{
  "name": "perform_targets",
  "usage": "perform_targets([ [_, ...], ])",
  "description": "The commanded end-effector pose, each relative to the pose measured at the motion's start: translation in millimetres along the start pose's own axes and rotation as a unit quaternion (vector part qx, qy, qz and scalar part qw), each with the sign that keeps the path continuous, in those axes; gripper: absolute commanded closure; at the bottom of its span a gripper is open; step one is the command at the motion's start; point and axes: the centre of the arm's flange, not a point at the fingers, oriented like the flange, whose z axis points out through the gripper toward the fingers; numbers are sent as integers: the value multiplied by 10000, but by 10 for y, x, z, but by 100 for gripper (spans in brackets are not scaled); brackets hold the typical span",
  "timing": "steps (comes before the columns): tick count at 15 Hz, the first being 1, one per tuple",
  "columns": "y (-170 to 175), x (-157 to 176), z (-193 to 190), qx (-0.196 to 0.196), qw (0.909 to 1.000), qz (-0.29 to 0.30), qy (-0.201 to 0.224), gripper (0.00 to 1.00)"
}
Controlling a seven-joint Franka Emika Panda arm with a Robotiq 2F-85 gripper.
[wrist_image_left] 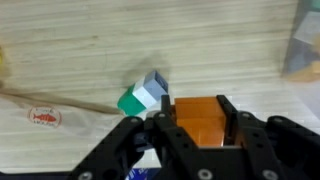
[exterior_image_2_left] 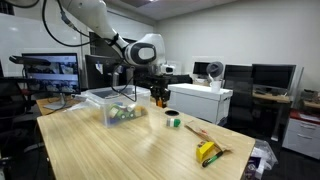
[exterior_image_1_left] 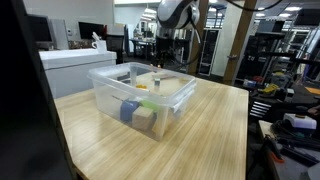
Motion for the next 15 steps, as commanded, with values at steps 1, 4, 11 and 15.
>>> perform_targets([
  [1, -373, -108, -844, 270, 9987, -355, 254, 77],
  [4, -972, -537, -1254, 624, 9901, -1222, 298, 77],
  [11, -1522, -1015, -993, 794, 9744, -2093, -226, 26],
  [15, -1271, -599, -1218, 955, 9830, -1561, 170, 1],
])
